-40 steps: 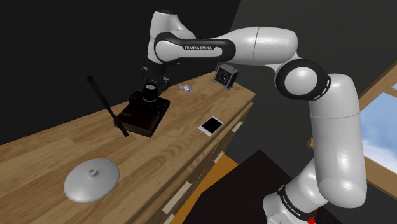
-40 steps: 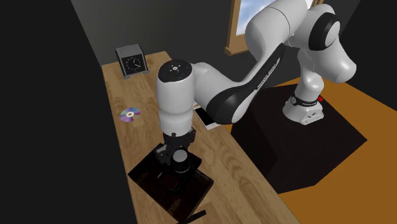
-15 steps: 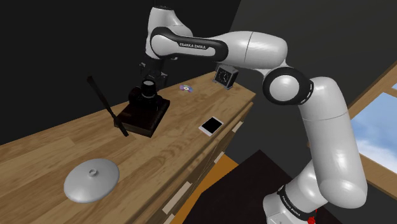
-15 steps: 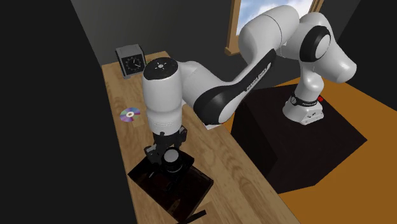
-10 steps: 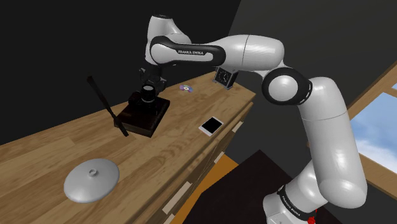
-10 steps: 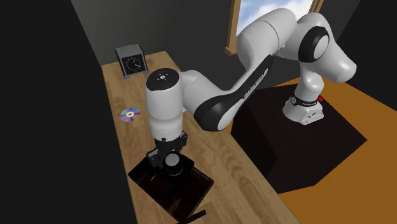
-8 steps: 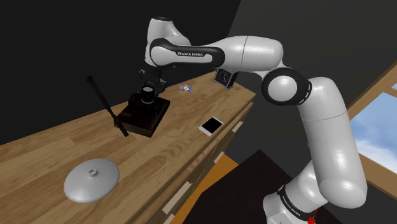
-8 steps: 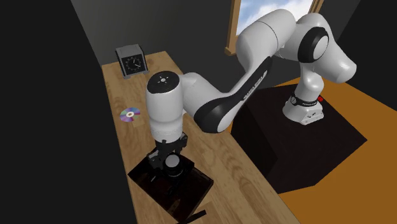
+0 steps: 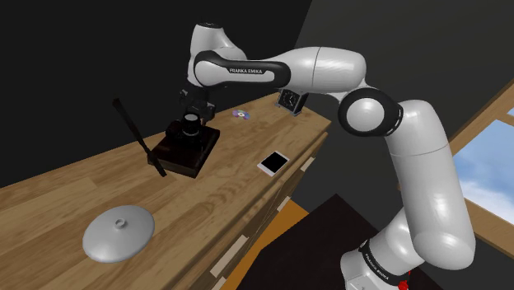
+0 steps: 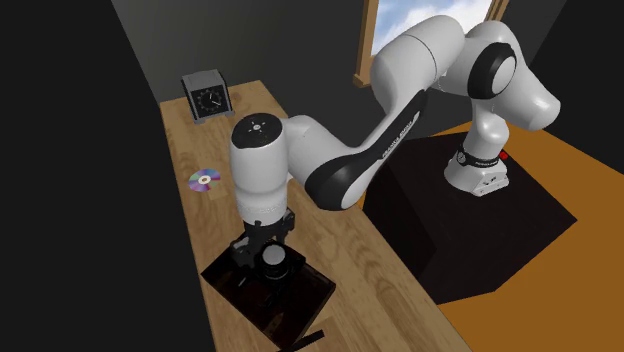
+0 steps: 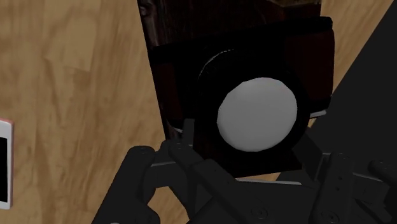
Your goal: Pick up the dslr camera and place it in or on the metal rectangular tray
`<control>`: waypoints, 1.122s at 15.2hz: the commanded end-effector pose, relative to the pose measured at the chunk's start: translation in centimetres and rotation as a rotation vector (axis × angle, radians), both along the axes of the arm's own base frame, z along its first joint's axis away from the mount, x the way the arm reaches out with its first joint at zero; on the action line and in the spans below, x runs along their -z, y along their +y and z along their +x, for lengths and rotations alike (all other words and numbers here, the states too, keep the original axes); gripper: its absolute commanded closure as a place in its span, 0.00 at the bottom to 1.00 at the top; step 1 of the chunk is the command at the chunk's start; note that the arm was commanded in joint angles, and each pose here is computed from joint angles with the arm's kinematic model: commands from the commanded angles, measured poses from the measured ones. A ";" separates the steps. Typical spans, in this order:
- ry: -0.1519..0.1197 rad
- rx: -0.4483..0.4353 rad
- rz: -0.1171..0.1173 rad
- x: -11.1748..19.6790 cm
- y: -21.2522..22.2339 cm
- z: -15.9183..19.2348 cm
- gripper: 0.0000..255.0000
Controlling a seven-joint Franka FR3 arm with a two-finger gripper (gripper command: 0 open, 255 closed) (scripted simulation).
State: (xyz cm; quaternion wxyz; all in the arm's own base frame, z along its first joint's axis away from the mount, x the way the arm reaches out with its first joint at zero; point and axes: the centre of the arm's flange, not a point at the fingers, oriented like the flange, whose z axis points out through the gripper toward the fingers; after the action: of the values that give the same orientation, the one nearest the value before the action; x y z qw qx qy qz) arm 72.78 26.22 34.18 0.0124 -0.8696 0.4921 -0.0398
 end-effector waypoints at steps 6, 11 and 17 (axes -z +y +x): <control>0.001 0.001 -0.001 -1.3 0.0 -0.1 0.00; 0.001 0.001 -0.001 -4.9 0.0 -0.4 0.00; 0.001 0.001 -0.001 -4.9 0.0 -0.4 0.00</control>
State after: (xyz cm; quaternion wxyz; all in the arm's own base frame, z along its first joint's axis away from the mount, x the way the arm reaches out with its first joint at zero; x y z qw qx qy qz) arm 72.38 26.26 39.10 0.0117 -0.8694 0.4923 -0.0395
